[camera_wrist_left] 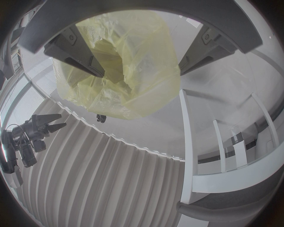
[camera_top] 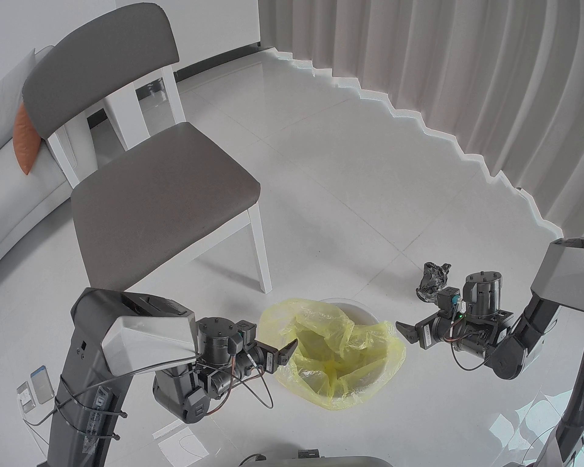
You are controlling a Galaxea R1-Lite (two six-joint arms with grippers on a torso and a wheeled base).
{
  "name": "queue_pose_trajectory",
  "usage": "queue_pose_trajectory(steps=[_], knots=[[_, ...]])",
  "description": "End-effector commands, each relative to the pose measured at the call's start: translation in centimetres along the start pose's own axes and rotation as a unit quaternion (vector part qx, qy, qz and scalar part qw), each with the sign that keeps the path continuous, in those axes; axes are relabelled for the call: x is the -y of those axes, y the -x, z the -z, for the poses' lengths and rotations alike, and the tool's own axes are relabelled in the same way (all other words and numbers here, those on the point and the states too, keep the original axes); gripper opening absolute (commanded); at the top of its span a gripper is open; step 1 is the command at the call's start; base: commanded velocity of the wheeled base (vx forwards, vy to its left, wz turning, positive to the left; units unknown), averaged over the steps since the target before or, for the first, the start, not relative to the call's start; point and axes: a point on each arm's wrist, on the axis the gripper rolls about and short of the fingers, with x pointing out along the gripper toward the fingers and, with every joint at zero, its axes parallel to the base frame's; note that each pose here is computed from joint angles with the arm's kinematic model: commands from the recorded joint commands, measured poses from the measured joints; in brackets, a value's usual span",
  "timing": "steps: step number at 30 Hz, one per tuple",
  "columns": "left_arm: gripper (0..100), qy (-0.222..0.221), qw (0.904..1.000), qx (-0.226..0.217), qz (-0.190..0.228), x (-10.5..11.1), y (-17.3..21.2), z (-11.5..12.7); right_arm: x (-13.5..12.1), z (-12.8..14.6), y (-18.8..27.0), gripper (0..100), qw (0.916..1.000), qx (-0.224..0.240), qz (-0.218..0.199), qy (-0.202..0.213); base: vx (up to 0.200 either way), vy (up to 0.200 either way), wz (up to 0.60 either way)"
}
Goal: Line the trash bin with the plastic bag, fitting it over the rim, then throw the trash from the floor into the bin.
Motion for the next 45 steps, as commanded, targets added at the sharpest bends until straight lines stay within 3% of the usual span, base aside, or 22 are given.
queue_pose_trajectory(steps=[1, 11, 18, 26, 36, 45], knots=[[100, 0.007, 0.9997, -0.015, -0.016, -1.3, 0.9, 1.2, -0.9, -0.7, -0.4, 100, 0.9999, 0.005, -0.014, 0.007, 0.000, 0.000, 0.00], [100, 0.013, 0.9992, 0.002, -0.038, -2.9, 1.0, 1.1, -4.1, -2.2, -1.5, 100, 0.9978, 0.018, -0.060, 0.023, 0.000, 0.000, 0.00], [100, 0.015, 0.9973, 0.013, -0.070, -4.4, -0.8, 0.3, -4.8, -2.0, -1.4, 100, 0.9971, 0.010, -0.070, 0.029, 0.000, 0.000, 0.00], [100, 0.011, 0.9979, -0.003, -0.064, -3.9, -1.9, 1.1, -5.5, -1.6, -1.5, 100, 0.9962, 0.003, -0.080, 0.034, 0.000, 0.000, 0.00], [100, 0.023, 0.9957, 0.036, -0.082, -5.4, 1.9, -1.6, -7.5, -1.5, -1.8, 100, 0.9931, 0.004, -0.103, 0.055, 0.000, 0.000, 0.00], [100, 0.023, 0.9948, 0.052, -0.085, -5.6, 2.5, -2.4, -8.2, -0.5, -3.9, 100, 0.9909, -0.013, -0.108, 0.079, 0.000, 0.000, 0.00]])
